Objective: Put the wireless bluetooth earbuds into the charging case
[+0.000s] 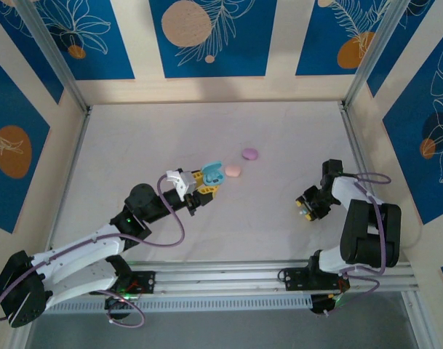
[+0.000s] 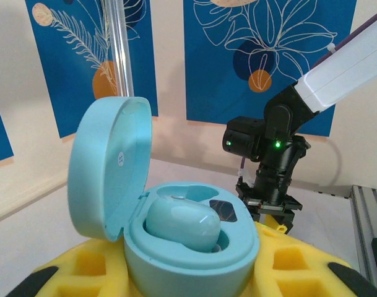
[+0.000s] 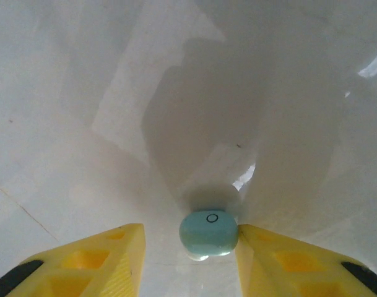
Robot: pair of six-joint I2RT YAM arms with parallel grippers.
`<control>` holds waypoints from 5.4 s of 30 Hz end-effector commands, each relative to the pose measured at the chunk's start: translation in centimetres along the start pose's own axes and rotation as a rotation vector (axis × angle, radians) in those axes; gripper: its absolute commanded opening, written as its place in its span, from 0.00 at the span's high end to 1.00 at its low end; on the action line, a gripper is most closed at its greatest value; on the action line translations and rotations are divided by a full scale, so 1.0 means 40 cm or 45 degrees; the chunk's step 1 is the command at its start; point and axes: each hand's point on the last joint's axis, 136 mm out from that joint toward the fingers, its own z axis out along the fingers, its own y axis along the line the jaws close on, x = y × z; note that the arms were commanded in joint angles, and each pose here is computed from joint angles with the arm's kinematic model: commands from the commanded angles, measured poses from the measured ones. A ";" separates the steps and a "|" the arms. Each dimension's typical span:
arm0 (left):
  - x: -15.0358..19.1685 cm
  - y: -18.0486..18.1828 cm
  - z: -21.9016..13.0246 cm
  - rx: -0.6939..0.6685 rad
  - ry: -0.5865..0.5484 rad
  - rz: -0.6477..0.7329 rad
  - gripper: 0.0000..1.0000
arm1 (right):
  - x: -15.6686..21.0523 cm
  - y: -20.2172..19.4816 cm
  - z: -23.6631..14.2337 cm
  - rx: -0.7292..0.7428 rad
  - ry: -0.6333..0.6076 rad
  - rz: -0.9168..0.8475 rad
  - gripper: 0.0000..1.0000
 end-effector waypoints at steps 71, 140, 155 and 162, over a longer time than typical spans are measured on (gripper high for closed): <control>-0.031 -0.005 0.000 0.001 -0.055 0.009 0.68 | -0.005 0.026 0.027 0.216 0.058 -0.306 0.79; -0.064 -0.056 0.080 0.213 -0.064 -0.063 0.68 | 0.661 0.484 -0.570 -1.206 0.457 -1.607 0.78; -0.065 -0.054 0.080 0.207 -0.068 -0.062 0.68 | 0.650 0.483 -0.573 -1.173 0.407 -1.606 0.68; -0.063 -0.052 0.077 0.197 -0.066 -0.058 0.68 | 0.644 0.484 -0.587 -1.166 0.361 -1.602 0.64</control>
